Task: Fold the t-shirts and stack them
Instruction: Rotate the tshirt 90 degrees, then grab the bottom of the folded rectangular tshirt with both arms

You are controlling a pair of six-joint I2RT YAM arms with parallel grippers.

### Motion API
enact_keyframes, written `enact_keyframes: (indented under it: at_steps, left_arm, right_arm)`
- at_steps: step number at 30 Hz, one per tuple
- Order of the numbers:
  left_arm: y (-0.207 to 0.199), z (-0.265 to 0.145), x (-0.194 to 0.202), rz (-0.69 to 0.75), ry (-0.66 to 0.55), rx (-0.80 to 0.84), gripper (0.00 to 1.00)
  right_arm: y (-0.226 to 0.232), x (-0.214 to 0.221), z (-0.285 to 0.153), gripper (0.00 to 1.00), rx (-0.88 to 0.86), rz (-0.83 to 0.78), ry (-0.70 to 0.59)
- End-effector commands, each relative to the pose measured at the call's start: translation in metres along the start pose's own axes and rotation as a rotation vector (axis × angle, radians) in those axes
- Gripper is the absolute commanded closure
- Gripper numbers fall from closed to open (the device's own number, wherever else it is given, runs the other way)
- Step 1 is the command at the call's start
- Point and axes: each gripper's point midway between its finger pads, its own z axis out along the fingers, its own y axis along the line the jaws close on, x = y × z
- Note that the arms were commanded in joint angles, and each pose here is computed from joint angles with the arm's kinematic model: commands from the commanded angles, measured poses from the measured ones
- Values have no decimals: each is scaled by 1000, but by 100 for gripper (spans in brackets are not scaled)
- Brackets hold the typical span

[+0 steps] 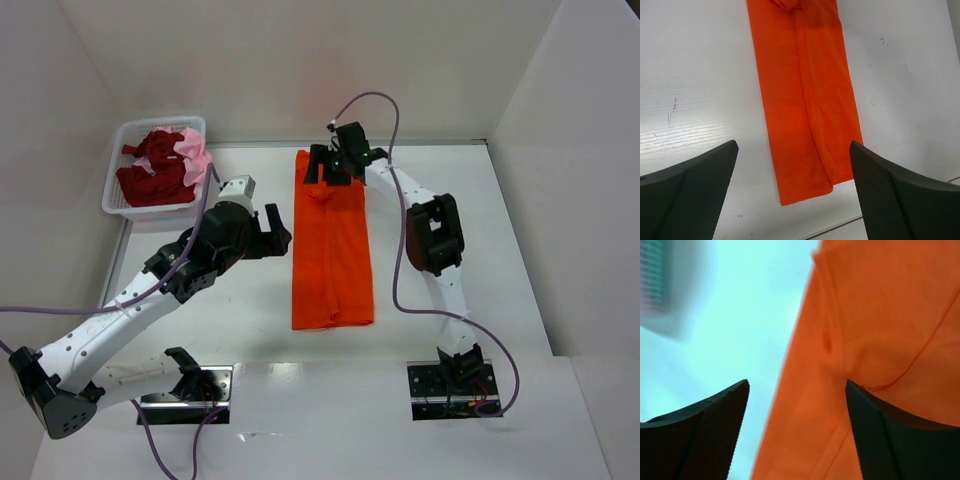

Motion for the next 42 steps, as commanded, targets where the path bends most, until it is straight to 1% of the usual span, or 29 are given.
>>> enact_keyframes:
  at_steps: [1,2,3,5,6,7,9,10,11,12,13,14,15,16,17,18,19,21,22,25,27,28,30,31,33,34,40,41,42]
  left_arm:
    - [-10,0,-15,-24,-47,48,0]
    - [-8,4,-8,-6,-26,46,0]
    - [-16,4,-12,2,-38,87,0]
    - [-27,6,-7,59,-27,162,0]
    - [-30,8,-6,60,-23,176,0]
    - [-29,14,-2,64,-7,167,0]
    - [-34,24,2,64,2,182,0]
    - [-37,28,4,51,16,199,0]
    - [-32,39,11,49,53,182,0]
    - [-27,47,21,50,97,170,0]
    - [-33,50,24,44,143,205,0]
    - [-25,67,36,45,209,182,0]
    - [-24,71,48,47,268,178,0]
    - [-22,76,51,42,292,173,0]
    - [-22,84,64,51,342,179,0]
    - [-22,86,69,59,360,184,0]
    - [-20,88,72,60,369,179,0]
    - [-26,87,72,56,376,211,0]
    - [-22,87,78,56,389,203,0]
    - [-17,87,96,52,441,206,0]
    - [-14,82,115,44,513,216,0]
    - [-14,80,120,40,530,226,0]
    - [-7,75,139,23,599,215,0]
    - [-8,72,145,8,623,226,0]
    - [-3,67,152,-5,645,209,0]
    - [1,65,158,-7,663,197,0]
    - [6,50,181,-58,753,196,0]
    - [1,46,179,-72,760,220,0]
    - [5,44,184,-75,776,208,0]
  right_arm:
    - [68,-115,-120,15,-157,-36,-293]
    - [58,-114,-125,10,-142,-25,-295]
    - [58,-112,-132,8,-133,-23,-300]
    - [40,-108,-154,0,-70,-2,-328]
    - [37,-103,-160,0,-50,-7,-334]
    - [32,-87,-170,0,-31,-1,-330]
    - [12,-72,-180,0,48,13,-330]
    - [-1,-46,-174,0,84,39,-284]
    - [3,-42,-190,0,78,35,-297]
    - [-4,-32,-194,0,110,78,-291]
    - [-14,-4,-189,0,131,107,-239]
    - [-13,2,-202,0,133,120,-254]
    - [-18,11,-205,0,154,148,-254]
    - [-28,41,-201,0,177,210,-199]
    - [-30,52,-203,0,181,233,-188]
    - [-23,54,-215,0,156,247,-213]
    - [-29,78,-213,0,164,285,-174]
    - [-24,91,-228,0,146,315,-177]
    - [-29,108,-229,0,159,337,-152]
    - [-29,134,-239,0,146,376,-133]
    - [-26,149,-243,0,126,417,-109]
    - [-27,162,-247,0,121,430,-93]
    - [-26,179,-250,0,113,457,-53]
    - [-29,195,-248,0,121,476,-19]
    - [-31,215,-251,0,131,504,32]
    - [-33,229,-250,2,137,525,73]
    - [-26,272,-254,5,169,595,150]
    - [-25,276,-254,5,166,596,155]
    - [-23,277,-254,7,162,589,160]
